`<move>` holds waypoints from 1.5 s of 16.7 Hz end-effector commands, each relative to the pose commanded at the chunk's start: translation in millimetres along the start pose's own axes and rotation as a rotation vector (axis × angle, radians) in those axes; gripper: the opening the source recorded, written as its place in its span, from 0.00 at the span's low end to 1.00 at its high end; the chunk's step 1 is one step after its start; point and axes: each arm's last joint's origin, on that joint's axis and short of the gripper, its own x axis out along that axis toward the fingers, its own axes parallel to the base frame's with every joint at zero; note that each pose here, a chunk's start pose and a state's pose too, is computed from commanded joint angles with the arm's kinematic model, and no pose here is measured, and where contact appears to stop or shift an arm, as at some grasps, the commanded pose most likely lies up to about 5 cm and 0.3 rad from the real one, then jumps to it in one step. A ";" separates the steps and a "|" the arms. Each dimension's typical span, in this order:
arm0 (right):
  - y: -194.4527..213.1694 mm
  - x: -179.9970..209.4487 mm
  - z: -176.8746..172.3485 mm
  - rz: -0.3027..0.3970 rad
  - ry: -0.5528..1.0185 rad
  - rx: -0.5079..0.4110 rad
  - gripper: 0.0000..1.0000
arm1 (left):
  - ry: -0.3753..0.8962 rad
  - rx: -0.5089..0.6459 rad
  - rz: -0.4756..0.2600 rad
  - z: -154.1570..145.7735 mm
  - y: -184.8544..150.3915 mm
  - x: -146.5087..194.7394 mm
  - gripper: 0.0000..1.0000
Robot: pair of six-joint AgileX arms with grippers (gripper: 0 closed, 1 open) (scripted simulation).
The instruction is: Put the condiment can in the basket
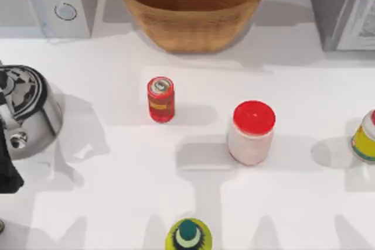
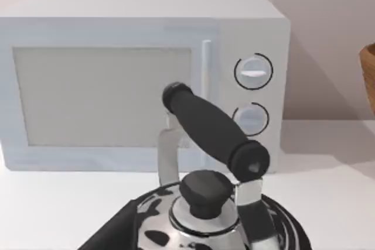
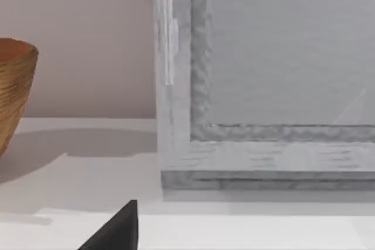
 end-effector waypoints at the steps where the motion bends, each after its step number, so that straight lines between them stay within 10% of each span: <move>1: 0.0 0.0 0.0 0.000 0.000 0.000 1.00 | 0.000 0.000 0.000 0.0 0.0 0.0 1.00; 12: 0.0 0.0 0.0 0.000 0.000 0.000 1.00 | 0.243 0.135 -0.223 43.8 -5.5 29.6 1.00; 19: 0.0 0.0 0.0 0.000 0.000 0.000 1.00 | 0.433 0.311 -0.688 72.3 -27.7 119.8 1.00; 25: 0.0 0.0 0.0 0.000 0.000 0.000 1.00 | 0.450 0.410 -1.132 36.1 -62.7 215.9 1.00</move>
